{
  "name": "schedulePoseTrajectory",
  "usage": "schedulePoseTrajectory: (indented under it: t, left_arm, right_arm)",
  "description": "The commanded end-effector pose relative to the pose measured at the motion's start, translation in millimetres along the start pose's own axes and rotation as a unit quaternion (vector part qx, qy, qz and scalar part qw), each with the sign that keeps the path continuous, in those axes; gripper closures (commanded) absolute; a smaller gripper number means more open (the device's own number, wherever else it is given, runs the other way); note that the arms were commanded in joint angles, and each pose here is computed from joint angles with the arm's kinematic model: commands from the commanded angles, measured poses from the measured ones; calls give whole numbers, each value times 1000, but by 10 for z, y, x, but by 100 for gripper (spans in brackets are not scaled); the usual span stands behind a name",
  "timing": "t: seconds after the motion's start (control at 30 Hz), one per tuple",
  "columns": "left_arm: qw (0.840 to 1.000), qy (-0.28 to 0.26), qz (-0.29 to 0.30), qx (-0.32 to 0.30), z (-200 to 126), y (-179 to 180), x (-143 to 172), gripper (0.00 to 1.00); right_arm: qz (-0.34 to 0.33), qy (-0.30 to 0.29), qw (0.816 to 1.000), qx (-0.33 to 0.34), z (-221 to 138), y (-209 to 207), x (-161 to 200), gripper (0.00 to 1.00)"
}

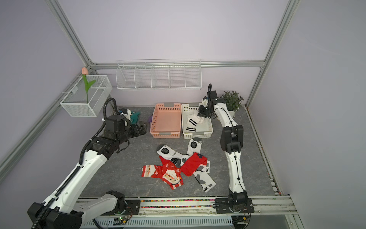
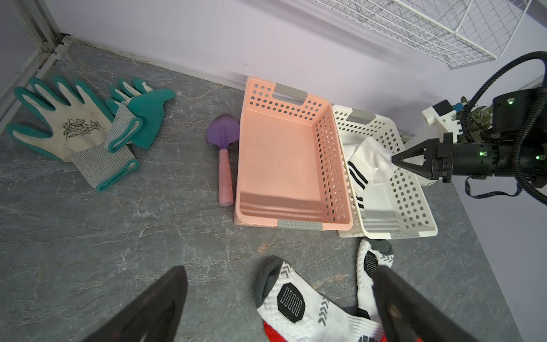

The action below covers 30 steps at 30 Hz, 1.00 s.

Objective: Sort the socks into the basket by color
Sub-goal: Place the sock in the bin.

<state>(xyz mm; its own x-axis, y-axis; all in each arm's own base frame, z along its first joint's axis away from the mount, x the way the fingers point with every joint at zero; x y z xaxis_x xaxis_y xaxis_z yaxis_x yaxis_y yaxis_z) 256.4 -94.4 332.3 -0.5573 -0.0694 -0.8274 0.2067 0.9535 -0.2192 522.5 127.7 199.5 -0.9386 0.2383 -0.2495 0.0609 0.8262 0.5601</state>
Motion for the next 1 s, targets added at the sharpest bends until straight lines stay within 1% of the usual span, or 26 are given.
schedulePoseTrajectory:
  t: [0.0,0.13,0.27,0.4,0.6,0.77,0.97]
  left_arm:
    - [1000,10,8,-10,4,20,57,0]
    - [1000,11,8,-9,3,18,57,0]
    - [1000,11,8,-9,6,19,58,0]
    - [1000,9,8,-8,0,17,55,0]
    - [1000,8,8,-5,-6,12,49,0]
    - [1000,8,7,-3,-8,7,47,0]
    - [1000,9,6,0,-4,2,50,0]
  right_arm:
    - [1,-4,1000,11,6,-37,-5,83]
    - [1,-8,1000,22,16,-63,0,71]
    - [-2,-14,999,29,-35,-55,5,67]
    - [-8,-26,999,40,-141,-26,18,66]
    - [-20,-37,999,34,-355,70,98,66]
    - [-31,-35,998,29,-488,115,278,66]
    - [-39,-30,998,28,-662,110,582,65]
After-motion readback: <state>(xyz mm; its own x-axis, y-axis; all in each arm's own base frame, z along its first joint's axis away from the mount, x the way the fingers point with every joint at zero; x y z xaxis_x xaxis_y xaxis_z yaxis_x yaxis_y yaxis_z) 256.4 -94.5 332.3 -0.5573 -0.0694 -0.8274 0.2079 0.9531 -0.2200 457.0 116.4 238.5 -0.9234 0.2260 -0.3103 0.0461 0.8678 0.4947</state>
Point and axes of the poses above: each gripper's point midway between its finger pads, its own z axis out along the fingers, its own y axis along the line the jaws close on, x = y × z, the point moved 10 cm from there along -z, back along the fingers, and after that the axes turned 10 degrees about z, right-handed, at the moved point
